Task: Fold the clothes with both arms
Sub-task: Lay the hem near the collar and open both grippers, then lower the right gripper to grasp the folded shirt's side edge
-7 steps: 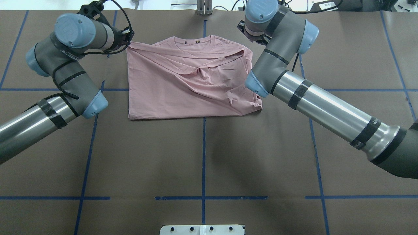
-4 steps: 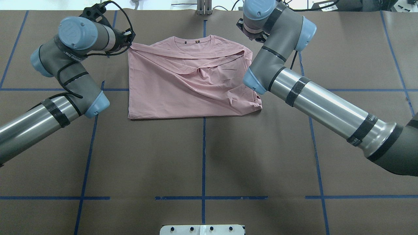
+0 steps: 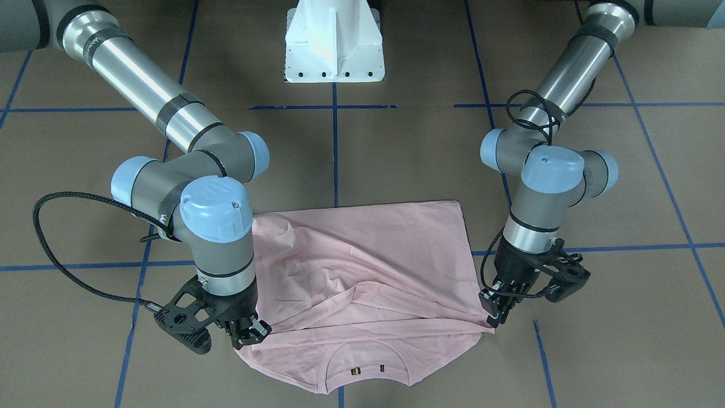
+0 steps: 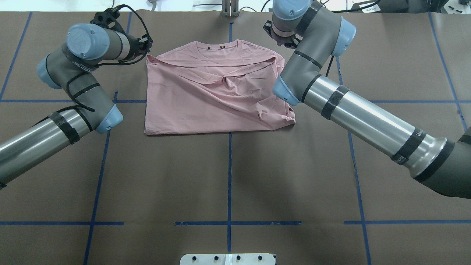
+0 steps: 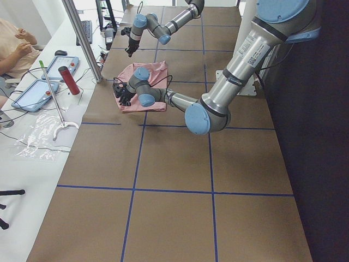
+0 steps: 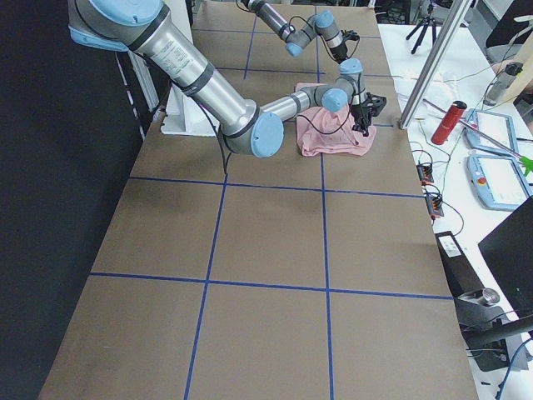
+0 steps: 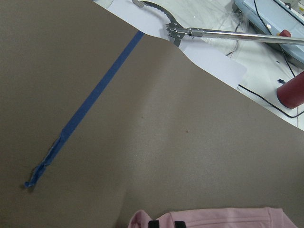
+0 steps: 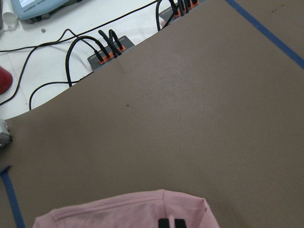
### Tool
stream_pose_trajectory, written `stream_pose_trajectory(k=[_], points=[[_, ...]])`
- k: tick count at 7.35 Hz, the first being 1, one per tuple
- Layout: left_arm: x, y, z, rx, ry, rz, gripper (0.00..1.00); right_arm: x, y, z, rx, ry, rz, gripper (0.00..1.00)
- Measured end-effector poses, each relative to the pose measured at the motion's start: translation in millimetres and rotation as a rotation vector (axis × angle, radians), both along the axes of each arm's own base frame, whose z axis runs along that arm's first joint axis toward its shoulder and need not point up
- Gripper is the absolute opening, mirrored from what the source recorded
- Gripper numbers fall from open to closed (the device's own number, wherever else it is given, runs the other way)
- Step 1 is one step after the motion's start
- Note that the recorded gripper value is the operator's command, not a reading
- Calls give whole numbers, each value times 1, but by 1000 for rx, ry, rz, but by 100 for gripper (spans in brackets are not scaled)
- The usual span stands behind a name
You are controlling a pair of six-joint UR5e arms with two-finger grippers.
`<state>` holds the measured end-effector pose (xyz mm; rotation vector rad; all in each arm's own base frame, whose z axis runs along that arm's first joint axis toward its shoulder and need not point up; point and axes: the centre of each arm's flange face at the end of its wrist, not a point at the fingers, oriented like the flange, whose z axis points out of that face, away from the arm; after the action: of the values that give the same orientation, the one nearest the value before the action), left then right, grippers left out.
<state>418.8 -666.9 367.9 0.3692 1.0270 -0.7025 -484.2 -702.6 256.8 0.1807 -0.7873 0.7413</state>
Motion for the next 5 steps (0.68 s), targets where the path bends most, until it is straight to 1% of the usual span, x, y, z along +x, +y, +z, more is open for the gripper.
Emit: stream_pose_trajectory(k=[1, 2, 4, 5], points=[[-7, 4, -8, 26, 26, -1, 32, 8, 20, 0, 7, -46, -25, 64], [-17, 11, -15, 50, 51, -1, 32, 13, 60, 10, 9, -97, -63, 64], [-26, 24, -15, 56, 82, 34, 32, 13, 150, 38, -35, -177, -106, 71], [-26, 27, -13, 53, 87, 47, 32, 14, 182, 47, -57, -198, -120, 73]])
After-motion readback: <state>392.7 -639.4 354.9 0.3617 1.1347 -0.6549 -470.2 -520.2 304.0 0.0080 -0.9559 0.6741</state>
